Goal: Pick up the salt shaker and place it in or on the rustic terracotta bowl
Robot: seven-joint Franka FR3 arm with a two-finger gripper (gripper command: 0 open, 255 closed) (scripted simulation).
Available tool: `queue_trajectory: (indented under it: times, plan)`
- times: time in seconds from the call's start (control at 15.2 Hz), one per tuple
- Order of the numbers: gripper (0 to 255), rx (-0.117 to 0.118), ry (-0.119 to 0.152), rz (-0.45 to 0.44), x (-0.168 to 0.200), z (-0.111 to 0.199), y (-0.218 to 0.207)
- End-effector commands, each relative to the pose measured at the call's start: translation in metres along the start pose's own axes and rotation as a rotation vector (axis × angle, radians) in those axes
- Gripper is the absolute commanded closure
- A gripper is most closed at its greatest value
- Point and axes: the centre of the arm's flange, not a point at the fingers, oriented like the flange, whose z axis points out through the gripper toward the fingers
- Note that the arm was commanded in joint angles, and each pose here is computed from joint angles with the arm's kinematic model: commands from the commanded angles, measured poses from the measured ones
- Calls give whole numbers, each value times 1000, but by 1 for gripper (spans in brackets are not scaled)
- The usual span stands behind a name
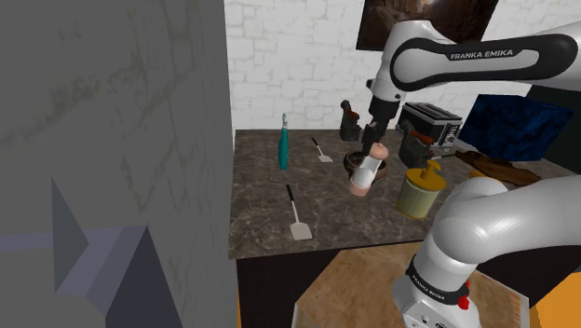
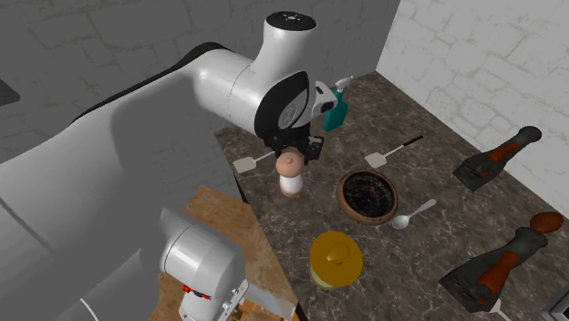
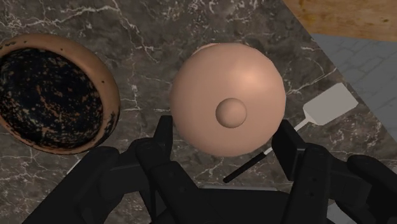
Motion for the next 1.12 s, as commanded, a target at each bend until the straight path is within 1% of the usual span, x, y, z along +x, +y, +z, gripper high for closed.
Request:
queue_trajectory:
  times: [0.0,0.79,1.06]
  plan:
    - [255,0,0,0,0,-11,-1]
    - [255,0,0,0,3,-71,0]
    - [255,0,0,0,21,-84,48]
